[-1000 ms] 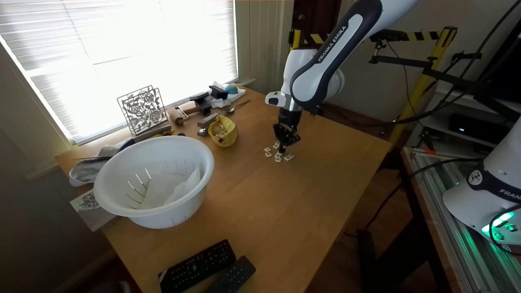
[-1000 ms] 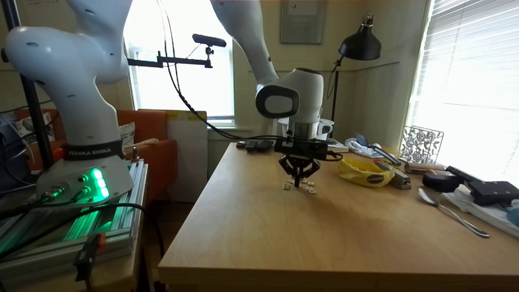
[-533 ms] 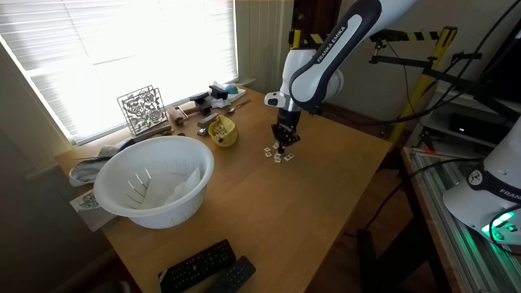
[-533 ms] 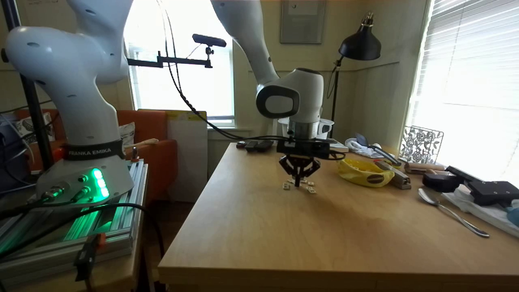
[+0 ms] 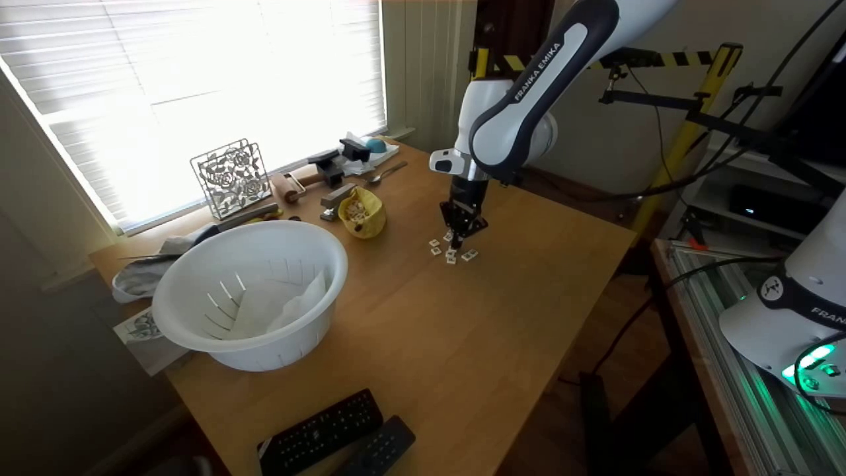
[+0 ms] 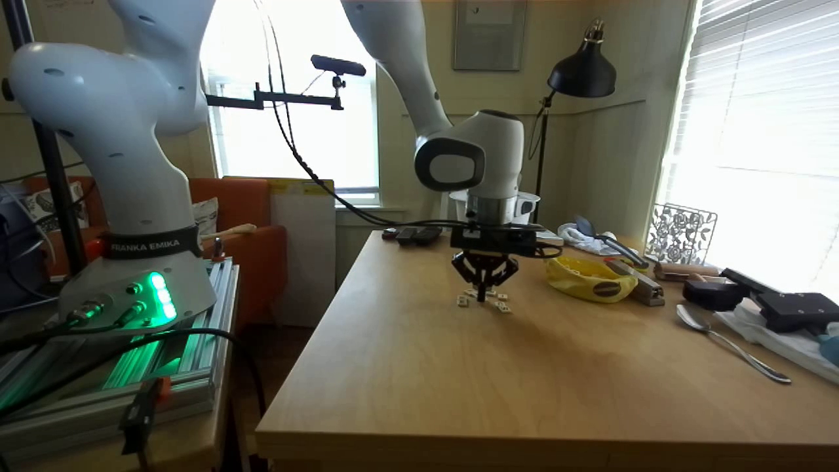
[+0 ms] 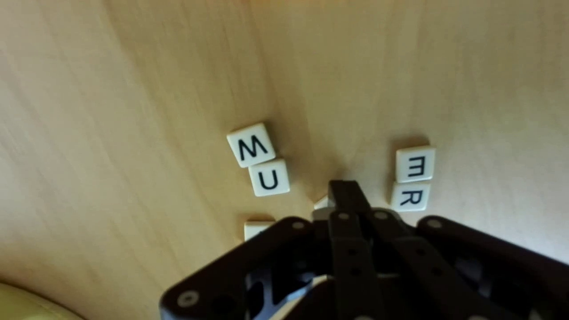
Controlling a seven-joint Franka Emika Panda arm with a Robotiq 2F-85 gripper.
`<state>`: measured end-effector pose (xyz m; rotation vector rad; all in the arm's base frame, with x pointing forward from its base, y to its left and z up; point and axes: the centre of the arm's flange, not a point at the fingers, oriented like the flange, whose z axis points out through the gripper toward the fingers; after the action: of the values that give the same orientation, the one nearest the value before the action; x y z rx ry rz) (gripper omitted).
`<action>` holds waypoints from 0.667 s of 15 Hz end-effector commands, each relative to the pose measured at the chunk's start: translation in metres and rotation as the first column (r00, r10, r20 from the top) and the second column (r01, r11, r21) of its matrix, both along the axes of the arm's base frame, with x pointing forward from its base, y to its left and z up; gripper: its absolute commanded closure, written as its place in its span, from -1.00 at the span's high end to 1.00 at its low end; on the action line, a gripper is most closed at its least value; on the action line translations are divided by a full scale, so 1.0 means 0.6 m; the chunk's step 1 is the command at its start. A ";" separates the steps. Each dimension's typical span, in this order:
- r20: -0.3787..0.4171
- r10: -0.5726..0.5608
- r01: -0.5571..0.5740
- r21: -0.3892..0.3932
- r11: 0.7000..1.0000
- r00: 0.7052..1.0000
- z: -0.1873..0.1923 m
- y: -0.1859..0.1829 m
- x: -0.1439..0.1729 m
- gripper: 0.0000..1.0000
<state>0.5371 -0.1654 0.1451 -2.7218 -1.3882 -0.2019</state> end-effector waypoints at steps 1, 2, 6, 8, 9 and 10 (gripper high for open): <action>-0.007 0.020 -0.020 0.027 0.999 1.000 0.000 -0.011 0.009 -1.00; -0.006 0.022 -0.022 0.027 0.999 1.000 0.002 -0.012 0.009 -1.00; -0.004 0.037 -0.037 0.037 0.999 0.999 0.013 -0.010 0.008 -1.00; 0.004 0.037 -0.037 0.043 0.998 0.999 0.018 -0.010 0.009 -1.00; 0.006 0.022 -0.023 0.041 0.999 1.000 0.023 -0.009 0.008 -1.00; 0.003 0.009 -0.009 0.049 0.999 1.000 0.029 -0.009 0.008 -1.00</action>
<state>0.5405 -0.1674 0.1498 -2.6912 -1.4078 -0.2140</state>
